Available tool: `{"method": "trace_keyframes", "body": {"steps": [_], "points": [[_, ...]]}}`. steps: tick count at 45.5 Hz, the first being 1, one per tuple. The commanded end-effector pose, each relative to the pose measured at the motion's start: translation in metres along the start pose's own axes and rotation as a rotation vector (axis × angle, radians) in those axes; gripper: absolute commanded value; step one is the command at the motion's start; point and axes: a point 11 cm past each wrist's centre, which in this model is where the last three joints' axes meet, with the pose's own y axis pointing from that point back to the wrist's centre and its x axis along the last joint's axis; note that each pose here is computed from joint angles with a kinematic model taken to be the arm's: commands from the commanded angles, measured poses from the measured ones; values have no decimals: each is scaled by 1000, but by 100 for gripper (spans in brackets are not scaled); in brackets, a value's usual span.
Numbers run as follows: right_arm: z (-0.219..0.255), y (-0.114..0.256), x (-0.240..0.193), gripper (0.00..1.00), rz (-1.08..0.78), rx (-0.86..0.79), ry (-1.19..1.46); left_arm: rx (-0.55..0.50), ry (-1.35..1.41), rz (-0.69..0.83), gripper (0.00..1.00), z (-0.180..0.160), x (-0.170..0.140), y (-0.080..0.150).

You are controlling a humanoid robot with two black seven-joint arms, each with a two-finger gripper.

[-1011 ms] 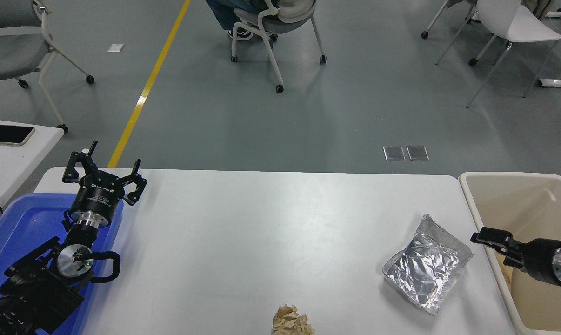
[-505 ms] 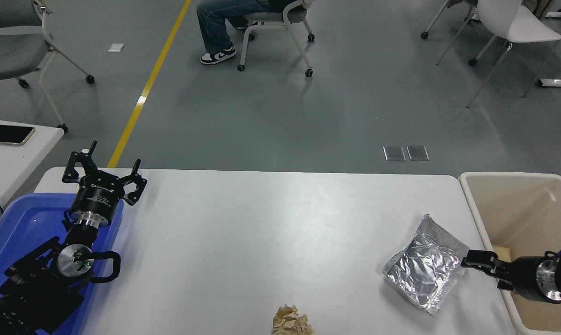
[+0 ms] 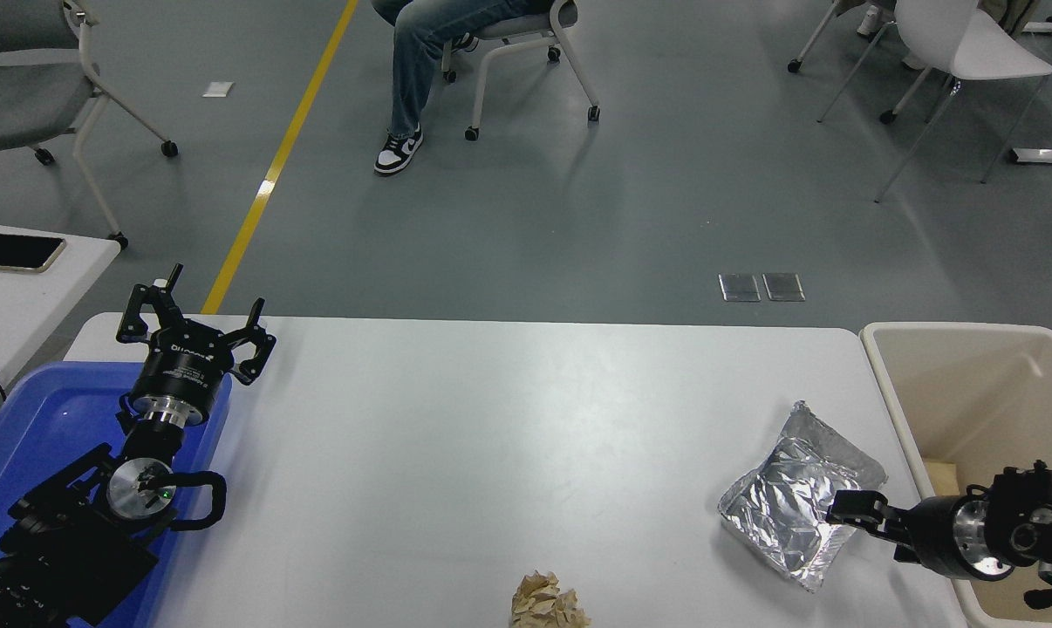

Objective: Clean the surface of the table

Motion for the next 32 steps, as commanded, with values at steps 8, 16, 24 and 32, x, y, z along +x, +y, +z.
{"method": "trace_keyframes", "body": {"steps": [8,16,24,32], "points": [[-8,-17,-10,59,-23,-4,23,0,-1,1,100,0,0,0],[-5,-16,-15,0,-69,-13,23,0,0,0,100,0,0,0],[-1,-13,-12,0,-73,-19,17,0,0,0,100,0,0,0],[0,-11,-9,0,-64,-18,7,0,0,0,100,0,0,0]]}}
